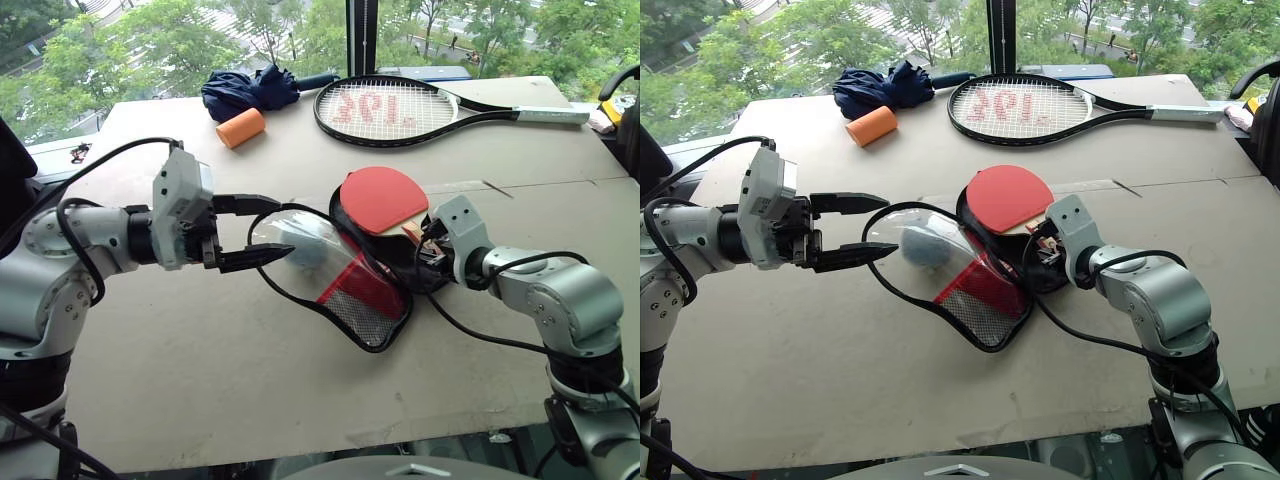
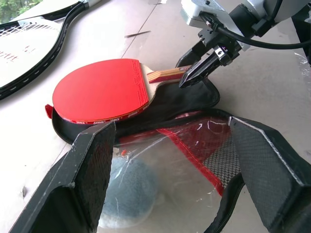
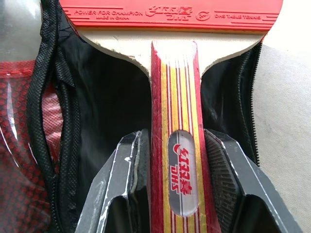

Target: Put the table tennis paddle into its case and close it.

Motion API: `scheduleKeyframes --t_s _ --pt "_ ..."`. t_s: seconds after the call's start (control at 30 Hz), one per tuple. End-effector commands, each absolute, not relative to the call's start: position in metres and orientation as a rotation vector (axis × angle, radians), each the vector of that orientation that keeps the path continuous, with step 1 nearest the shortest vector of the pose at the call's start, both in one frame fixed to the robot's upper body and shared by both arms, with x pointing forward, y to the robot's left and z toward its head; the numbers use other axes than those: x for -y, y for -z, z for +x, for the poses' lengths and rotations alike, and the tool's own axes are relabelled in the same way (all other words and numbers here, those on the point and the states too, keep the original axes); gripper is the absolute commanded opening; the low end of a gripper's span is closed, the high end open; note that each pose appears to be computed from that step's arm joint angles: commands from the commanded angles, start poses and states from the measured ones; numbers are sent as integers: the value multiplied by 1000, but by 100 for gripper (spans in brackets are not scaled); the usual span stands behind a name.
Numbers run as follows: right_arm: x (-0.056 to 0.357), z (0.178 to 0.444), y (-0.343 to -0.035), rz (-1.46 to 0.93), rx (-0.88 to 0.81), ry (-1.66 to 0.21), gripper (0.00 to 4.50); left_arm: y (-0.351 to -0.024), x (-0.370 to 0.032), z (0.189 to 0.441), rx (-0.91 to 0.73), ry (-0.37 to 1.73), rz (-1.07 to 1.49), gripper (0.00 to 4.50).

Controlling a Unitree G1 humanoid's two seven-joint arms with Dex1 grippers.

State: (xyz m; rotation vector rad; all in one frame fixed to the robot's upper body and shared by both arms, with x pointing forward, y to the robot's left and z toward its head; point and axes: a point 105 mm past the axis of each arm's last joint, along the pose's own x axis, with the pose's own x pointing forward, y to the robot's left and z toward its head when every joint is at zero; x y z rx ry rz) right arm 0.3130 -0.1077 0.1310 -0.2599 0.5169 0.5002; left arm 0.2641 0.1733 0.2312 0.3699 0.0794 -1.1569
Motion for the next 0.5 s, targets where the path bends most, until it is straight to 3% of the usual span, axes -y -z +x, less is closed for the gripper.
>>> scheduleKeyframes --t_s 0.03,0.3,0.5 --pt "101 314 -137 -264 -458 -519 105 -244 -171 260 -35 1156 414 381" --pt "105 317 -125 -265 -482 -508 105 -245 -170 260 -35 1154 415 381" --pt "103 316 -132 -251 -442 -550 390 -245 -169 259 -39 1152 412 381"
